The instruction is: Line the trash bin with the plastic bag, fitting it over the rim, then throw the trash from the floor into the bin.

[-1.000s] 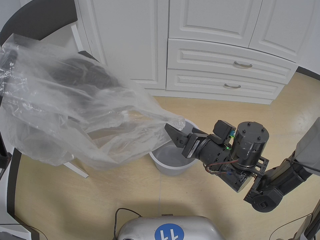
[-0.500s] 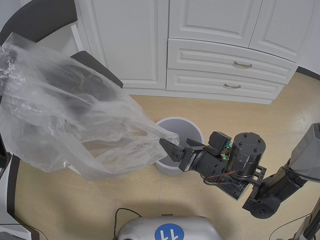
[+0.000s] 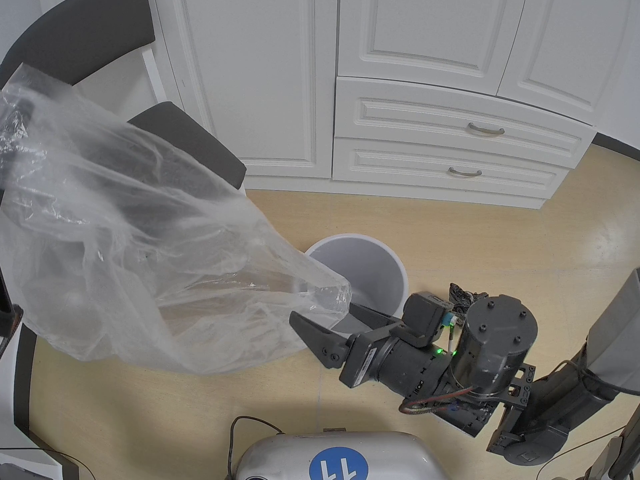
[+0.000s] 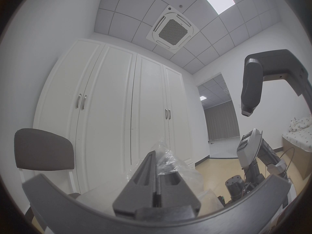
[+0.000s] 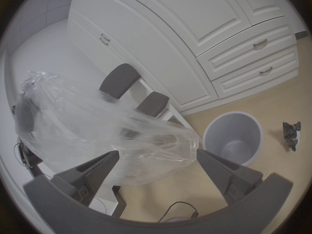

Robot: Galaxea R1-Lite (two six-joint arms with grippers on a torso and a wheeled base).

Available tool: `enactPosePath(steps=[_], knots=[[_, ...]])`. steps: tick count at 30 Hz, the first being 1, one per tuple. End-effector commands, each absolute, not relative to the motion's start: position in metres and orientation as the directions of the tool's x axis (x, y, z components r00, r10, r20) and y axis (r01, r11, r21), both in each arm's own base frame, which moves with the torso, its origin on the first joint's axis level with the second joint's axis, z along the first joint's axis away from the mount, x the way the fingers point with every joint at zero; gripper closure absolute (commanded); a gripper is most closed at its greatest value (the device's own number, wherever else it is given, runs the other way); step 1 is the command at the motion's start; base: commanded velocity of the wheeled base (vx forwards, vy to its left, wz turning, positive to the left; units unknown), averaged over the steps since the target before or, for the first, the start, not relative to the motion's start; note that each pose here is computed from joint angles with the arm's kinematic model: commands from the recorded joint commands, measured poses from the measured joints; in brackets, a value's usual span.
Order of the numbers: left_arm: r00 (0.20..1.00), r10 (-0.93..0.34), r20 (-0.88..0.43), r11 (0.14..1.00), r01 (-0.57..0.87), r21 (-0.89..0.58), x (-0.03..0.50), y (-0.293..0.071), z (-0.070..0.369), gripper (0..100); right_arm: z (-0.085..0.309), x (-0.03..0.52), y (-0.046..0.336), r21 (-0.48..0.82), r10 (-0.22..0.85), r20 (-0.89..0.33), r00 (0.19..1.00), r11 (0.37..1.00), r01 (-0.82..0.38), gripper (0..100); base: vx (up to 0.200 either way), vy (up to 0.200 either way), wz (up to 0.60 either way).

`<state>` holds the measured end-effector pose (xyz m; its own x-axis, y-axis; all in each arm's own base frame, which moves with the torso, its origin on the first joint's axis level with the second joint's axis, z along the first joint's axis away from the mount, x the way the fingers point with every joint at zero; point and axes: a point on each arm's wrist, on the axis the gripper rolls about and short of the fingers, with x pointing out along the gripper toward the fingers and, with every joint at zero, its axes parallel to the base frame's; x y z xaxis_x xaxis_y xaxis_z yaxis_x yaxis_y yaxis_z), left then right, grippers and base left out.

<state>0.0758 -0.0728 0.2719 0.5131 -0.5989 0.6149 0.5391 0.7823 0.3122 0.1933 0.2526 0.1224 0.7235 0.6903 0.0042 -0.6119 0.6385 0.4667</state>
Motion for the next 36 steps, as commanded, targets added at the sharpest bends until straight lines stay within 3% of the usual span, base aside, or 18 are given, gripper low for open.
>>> enactPosePath(steps=[1, 9, 23, 36], knots=[[0.516, -0.599, 0.613, 0.783, 0.539, 0.311, 0.076, -0.073, 0.272, 100, 0.130, 0.178, 0.251, 0.467, 0.717, 0.014, 0.697, 0.612, -0.638, 0, 0.000, 0.000, 0.00], [0.513, -0.596, 0.618, 0.783, 0.540, 0.308, 0.076, -0.073, 0.273, 100, 0.095, 0.205, 0.256, 0.453, 0.676, -0.079, 0.733, 0.679, -0.578, 0, 0.000, 0.000, 0.00], [0.499, -0.586, 0.639, 0.783, 0.551, 0.288, 0.072, -0.070, 0.277, 100, 0.067, 0.227, 0.258, 0.446, 0.647, -0.141, 0.750, 0.717, -0.535, 0, 0.000, 0.000, 0.00], [0.500, -0.588, 0.635, 0.781, 0.555, 0.286, 0.073, -0.070, 0.277, 100, 0.104, 0.216, 0.250, 0.449, 0.649, -0.038, 0.760, 0.690, -0.567, 0, 0.000, 0.000, 0.00]])
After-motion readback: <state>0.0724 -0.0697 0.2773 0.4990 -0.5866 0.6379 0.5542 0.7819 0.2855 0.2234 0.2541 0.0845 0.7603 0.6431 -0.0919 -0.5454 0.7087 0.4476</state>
